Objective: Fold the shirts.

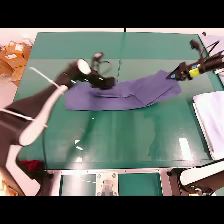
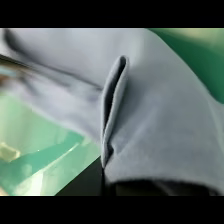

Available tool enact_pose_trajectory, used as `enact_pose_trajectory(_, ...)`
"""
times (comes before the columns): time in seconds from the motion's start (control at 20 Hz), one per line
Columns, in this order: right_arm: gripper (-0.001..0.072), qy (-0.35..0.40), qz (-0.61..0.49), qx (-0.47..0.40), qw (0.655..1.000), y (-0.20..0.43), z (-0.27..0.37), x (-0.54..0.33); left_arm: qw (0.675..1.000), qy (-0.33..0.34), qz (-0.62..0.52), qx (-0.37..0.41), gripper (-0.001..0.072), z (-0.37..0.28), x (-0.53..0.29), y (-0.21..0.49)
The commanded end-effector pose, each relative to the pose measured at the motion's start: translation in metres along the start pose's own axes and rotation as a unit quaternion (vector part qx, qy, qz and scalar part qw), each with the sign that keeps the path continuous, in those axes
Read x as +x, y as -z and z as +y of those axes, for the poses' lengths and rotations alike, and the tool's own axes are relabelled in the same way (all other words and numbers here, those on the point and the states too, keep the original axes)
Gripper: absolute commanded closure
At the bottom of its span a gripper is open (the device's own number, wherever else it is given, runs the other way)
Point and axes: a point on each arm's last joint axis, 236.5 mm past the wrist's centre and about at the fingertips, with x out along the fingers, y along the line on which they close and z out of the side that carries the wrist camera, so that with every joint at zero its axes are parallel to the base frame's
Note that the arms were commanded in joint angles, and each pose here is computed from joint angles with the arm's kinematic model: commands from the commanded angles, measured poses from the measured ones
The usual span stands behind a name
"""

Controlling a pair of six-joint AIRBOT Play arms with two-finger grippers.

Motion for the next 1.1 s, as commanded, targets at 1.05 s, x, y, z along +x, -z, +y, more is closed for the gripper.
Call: enact_pose_trajectory(1.05, 0.0688, -0.055, -0.01, -0.093, 0.994, -0.001, 0.229, 0.08, 0.996, -0.078, -0.01, 0.042, 0.0685, 0.099, -0.23, -0.083)
